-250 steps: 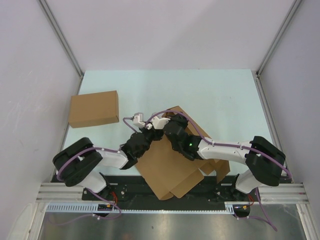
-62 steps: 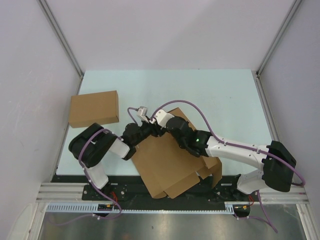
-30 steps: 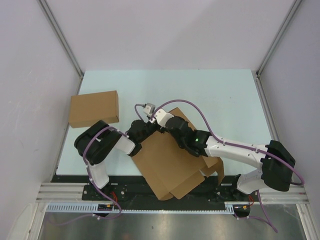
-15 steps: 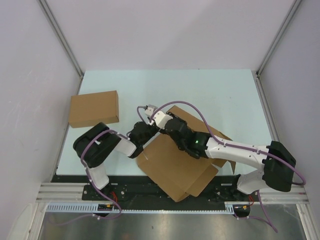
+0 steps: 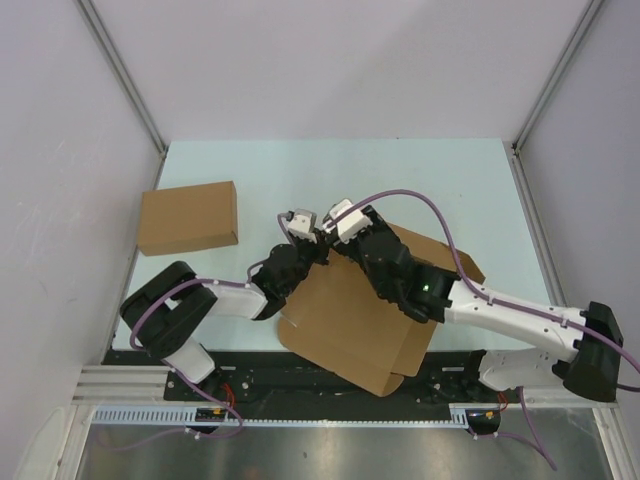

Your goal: Fold the paper box

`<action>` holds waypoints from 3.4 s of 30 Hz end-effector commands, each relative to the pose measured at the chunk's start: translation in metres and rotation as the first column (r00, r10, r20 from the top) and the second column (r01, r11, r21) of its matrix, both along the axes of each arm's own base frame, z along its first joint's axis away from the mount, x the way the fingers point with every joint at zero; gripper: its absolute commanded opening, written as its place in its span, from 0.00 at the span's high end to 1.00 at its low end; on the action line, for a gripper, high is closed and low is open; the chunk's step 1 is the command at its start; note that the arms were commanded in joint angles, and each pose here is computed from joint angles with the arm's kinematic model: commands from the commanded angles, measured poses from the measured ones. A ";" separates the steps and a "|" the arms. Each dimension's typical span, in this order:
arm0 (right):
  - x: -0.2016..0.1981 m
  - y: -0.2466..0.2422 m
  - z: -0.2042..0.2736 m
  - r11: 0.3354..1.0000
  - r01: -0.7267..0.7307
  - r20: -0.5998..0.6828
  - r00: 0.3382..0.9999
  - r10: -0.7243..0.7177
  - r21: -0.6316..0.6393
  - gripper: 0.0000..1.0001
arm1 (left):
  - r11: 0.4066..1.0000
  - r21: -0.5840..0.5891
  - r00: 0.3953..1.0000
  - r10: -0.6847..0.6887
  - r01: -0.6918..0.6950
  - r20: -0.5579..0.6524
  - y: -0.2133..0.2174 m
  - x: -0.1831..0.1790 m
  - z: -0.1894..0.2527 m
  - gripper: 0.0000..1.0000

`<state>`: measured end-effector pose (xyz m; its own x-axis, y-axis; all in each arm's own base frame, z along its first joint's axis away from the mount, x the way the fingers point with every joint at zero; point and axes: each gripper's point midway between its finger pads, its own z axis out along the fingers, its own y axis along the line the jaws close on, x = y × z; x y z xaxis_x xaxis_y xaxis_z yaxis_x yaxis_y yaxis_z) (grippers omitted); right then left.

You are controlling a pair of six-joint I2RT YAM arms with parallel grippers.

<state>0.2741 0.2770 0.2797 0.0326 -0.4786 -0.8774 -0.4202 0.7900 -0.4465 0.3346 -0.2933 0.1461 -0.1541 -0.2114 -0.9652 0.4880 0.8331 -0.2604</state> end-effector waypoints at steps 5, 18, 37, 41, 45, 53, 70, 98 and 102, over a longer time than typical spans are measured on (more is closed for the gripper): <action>0.017 -0.024 0.041 0.953 0.124 0.010 0.991 -0.132 0.275 0.36 | 0.971 0.094 0.975 0.221 -0.222 0.026 0.034 0.017 0.004 0.94; 0.091 -0.019 -0.009 0.917 0.197 -0.109 0.979 -0.170 0.347 0.35 | 0.954 0.107 0.960 0.275 -0.280 0.058 0.041 0.020 -0.010 0.89; 0.110 -0.012 -0.071 0.942 0.251 -0.161 0.962 -0.218 0.224 0.39 | 0.957 0.074 0.957 0.272 -0.280 0.106 0.038 0.018 -0.004 0.57; 0.107 -0.011 -0.072 0.943 0.243 -0.171 0.963 -0.207 0.228 0.39 | 0.957 0.070 0.955 0.274 -0.283 0.117 0.036 0.020 -0.001 0.47; 0.106 -0.010 -0.072 0.943 0.240 -0.180 0.963 -0.201 0.232 0.39 | 0.957 0.087 0.958 0.266 -0.275 0.103 0.029 0.025 -0.006 0.46; 0.101 -0.011 -0.076 0.945 0.232 -0.196 0.962 -0.189 0.231 0.40 | 0.955 0.079 0.957 0.279 -0.285 0.076 0.023 0.032 -0.008 0.92; 0.094 -0.008 -0.086 0.946 0.218 -0.220 0.961 -0.166 0.239 0.41 | 0.954 0.017 0.954 0.299 -0.299 0.001 0.003 0.047 0.005 0.66; 0.094 -0.009 -0.086 0.944 0.207 -0.214 0.965 -0.153 0.257 0.41 | 0.955 0.008 0.946 0.293 -0.295 -0.139 0.002 0.035 -0.049 0.54; 0.092 -0.007 -0.085 0.943 0.202 -0.218 0.965 -0.146 0.265 0.41 | 0.952 0.007 0.937 0.304 -0.307 -0.169 -0.001 0.038 -0.057 0.64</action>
<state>0.3752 0.2680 0.2074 -0.1773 -0.1786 -0.9678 -0.2881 0.9497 -0.1225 0.3722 -0.2873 0.0941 -0.2153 -0.2365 -0.9475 0.1775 0.9446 -0.2761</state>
